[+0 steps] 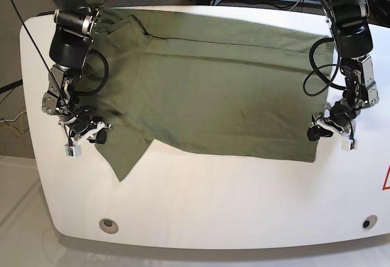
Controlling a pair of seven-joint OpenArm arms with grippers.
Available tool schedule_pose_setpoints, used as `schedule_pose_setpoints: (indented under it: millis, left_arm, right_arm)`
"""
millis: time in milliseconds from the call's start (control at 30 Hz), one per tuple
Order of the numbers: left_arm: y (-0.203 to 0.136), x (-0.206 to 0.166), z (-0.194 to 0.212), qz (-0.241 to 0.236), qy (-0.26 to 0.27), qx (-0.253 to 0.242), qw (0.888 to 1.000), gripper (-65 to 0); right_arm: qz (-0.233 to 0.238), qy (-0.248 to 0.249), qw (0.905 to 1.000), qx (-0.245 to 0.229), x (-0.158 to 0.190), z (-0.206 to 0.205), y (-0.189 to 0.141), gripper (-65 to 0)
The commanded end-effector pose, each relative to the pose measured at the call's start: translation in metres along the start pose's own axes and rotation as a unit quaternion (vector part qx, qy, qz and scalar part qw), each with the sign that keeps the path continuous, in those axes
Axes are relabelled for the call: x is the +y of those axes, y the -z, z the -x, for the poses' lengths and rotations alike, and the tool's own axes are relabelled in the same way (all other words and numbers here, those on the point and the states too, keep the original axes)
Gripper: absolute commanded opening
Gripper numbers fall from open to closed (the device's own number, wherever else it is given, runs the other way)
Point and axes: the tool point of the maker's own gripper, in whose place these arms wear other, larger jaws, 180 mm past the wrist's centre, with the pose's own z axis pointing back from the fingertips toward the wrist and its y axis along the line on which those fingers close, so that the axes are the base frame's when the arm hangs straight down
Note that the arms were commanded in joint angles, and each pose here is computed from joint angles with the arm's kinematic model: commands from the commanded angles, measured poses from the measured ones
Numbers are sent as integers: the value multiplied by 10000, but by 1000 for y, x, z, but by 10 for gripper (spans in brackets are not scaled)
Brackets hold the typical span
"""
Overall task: Fold the T-shirt properly
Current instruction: 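Position both grippers at the hem edge and close on it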
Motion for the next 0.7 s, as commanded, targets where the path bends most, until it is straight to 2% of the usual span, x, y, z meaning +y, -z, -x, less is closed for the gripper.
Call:
schedule_pose_setpoints:
  millis: [0,333,667]
  left_arm:
    - [-1,0,-9,-22,82,9,10000,-345]
    - [2,-3,-11,32,80,-11,10000,-336]
    - [1,-2,-15,17,68,-76,9999,-332]
  right_arm:
    - [7,-75,9998,-174,-4,-16,-4,-552]
    - [-46,-56,9998,-197,-1,-17,-4,-550]
    - [-23,-39,9998,-196,-2,-14,-3,-616]
